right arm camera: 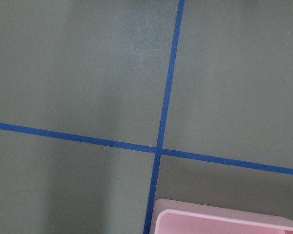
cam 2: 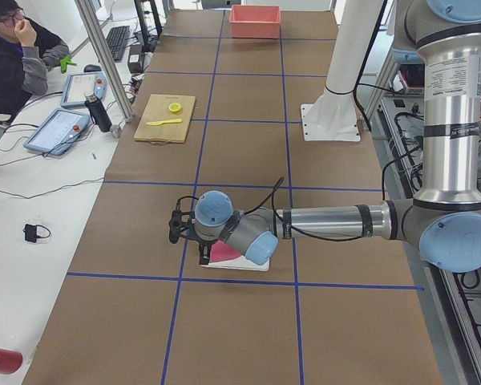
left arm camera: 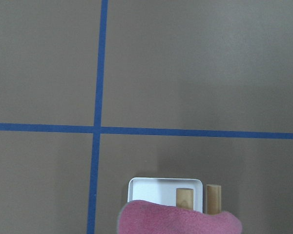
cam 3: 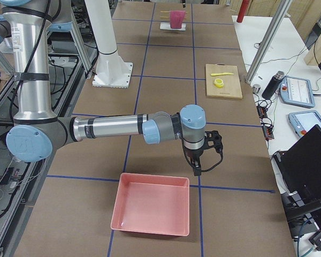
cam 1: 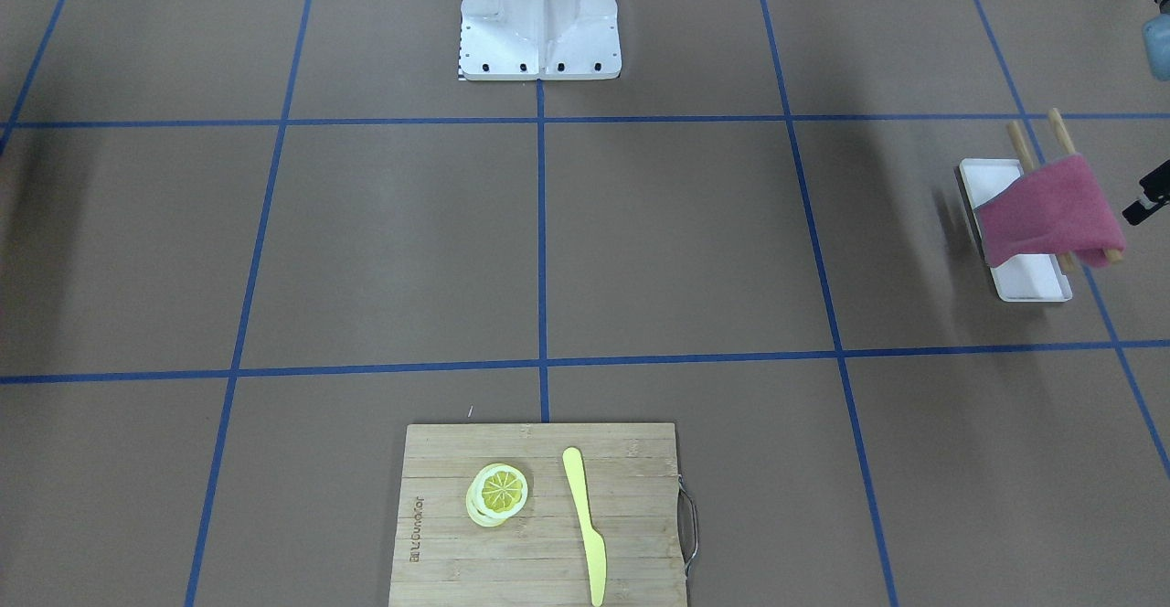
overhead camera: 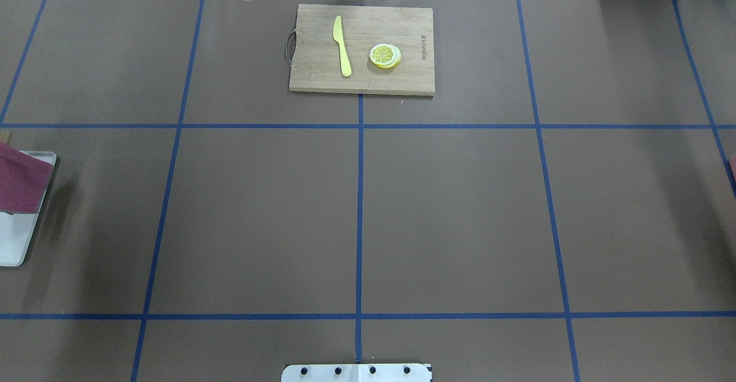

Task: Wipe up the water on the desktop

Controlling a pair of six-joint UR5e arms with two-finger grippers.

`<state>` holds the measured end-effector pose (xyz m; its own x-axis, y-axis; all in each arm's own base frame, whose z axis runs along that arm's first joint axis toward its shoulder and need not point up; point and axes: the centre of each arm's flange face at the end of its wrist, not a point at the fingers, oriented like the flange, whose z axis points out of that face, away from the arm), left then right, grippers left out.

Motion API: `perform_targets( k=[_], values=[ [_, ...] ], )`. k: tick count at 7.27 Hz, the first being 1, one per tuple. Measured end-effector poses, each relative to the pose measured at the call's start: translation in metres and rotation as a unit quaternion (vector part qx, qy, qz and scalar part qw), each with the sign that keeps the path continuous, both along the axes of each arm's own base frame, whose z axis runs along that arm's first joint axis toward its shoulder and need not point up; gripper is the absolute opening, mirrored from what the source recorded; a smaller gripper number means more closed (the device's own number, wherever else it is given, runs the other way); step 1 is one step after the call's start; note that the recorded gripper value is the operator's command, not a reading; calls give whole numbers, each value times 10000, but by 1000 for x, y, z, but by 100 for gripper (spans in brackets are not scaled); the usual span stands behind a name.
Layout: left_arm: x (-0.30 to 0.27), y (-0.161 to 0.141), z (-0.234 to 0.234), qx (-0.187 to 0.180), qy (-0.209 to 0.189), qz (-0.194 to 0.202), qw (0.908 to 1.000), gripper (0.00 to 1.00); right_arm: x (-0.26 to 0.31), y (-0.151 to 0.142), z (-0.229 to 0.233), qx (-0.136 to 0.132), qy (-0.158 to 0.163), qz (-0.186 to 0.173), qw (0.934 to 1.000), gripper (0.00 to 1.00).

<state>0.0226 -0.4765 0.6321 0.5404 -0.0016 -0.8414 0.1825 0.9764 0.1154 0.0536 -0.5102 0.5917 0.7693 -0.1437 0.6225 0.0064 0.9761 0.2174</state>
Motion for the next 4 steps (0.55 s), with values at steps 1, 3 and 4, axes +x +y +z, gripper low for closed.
perform_targets(
  k=[1,3,4],
  values=[
    [9,2,4,51,48,32,10000,81,0,0,0,3,-1,2,10000,100],
    [18,5,9,120,84,100,9998,49,0,0,0,10,0,3,10000,100],
    [19,7,10,129,89,114,9998,38,0,0,-1,13,3,5,10000,100]
  ],
)
